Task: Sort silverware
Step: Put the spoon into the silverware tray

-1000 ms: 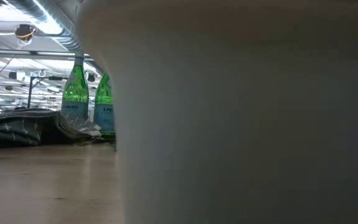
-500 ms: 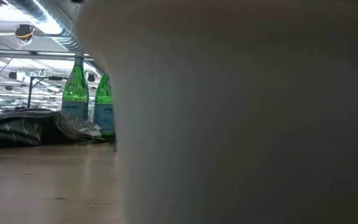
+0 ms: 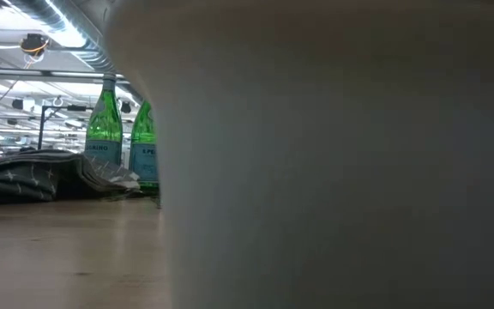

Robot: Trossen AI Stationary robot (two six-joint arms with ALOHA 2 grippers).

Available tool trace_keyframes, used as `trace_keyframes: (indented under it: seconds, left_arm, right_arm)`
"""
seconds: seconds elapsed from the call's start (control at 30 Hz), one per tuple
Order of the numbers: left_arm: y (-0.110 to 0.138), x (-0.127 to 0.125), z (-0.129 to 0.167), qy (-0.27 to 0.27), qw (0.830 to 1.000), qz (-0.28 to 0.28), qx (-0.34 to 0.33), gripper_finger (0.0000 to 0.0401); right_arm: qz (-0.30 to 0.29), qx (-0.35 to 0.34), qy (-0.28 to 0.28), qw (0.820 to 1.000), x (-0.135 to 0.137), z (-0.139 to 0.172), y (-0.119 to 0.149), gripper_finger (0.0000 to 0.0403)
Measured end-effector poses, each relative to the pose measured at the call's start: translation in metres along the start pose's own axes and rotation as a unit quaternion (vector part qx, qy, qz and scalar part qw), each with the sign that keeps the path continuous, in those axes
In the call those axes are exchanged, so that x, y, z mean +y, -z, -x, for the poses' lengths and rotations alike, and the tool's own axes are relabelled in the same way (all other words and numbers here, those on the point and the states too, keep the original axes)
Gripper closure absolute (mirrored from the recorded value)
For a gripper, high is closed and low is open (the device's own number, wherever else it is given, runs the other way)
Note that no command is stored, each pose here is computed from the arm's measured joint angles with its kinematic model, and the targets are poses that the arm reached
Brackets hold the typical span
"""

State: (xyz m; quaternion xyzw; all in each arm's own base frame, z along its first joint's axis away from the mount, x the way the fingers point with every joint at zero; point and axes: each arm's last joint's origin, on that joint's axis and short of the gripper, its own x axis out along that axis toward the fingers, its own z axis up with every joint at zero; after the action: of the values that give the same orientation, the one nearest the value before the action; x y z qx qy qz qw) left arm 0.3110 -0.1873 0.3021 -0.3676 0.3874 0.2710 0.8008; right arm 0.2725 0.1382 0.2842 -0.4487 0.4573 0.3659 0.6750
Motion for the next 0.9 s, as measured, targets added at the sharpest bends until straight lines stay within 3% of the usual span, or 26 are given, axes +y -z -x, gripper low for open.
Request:
trace_keyframes:
  seconds: [0.3,0.47,0.9]
  left_arm:
    - [-0.001,0.0,-0.001,0.0,1.0,-0.014,-0.001,0.03]
    - [-0.001,-0.001,-0.001,0.005,1.0,-0.02,-0.001,0.03]
    - [0.0,-0.001,0.0,0.004,1.0,-0.031,0.001,0.03]
  right_arm:
    - [0.048,-0.103,0.066,0.991,0.012,-0.002,-0.047,0.0402]
    - [0.058,-0.116,0.06,0.99,0.013,-0.024,-0.062,0.0402]
    - [0.099,-0.032,0.019,0.994,0.015,-0.098,-0.071,0.0402]
